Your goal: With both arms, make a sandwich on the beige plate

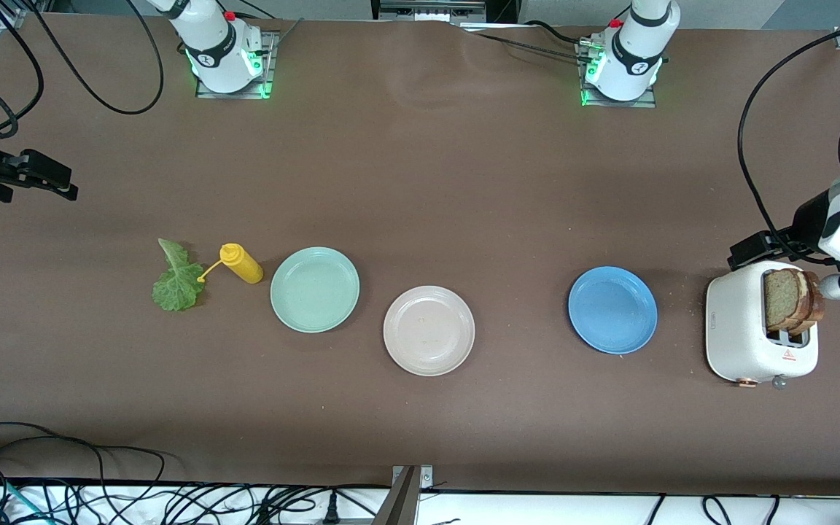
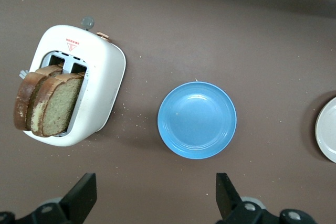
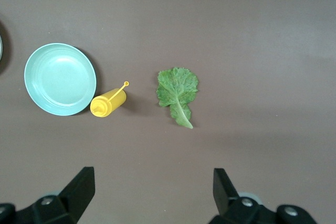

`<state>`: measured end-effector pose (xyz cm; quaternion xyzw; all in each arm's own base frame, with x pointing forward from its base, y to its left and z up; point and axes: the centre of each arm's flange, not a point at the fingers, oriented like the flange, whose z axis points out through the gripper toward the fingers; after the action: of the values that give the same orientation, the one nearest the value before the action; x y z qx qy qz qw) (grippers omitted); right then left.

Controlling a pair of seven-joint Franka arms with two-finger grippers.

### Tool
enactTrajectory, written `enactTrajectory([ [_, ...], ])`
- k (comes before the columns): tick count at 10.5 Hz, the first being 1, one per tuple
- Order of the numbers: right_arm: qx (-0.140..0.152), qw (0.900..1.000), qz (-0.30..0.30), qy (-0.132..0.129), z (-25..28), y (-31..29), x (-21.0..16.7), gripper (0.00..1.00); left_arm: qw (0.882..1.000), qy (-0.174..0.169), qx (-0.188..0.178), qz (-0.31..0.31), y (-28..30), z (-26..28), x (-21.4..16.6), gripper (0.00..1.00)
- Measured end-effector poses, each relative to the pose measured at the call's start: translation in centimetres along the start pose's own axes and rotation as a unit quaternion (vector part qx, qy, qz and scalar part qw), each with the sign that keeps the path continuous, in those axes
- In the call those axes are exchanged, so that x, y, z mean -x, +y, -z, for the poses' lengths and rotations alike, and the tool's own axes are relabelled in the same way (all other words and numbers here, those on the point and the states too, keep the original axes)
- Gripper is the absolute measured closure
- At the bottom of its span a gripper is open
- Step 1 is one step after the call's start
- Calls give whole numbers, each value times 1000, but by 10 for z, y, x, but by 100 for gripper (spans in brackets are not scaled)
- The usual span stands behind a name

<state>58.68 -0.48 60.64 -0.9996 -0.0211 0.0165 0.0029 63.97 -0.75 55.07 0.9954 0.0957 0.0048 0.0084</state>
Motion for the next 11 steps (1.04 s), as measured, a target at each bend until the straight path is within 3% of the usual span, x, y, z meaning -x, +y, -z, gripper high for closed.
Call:
enactTrajectory([
  [5, 0, 1000, 0, -9, -10, 0, -5, 0, 1000, -21, -2, 0, 0, -27, -7, 0],
  [11, 1, 1000, -4, -19, -18, 5, -7, 0, 1000, -20, -1, -2, 3, -29, -9, 0],
])
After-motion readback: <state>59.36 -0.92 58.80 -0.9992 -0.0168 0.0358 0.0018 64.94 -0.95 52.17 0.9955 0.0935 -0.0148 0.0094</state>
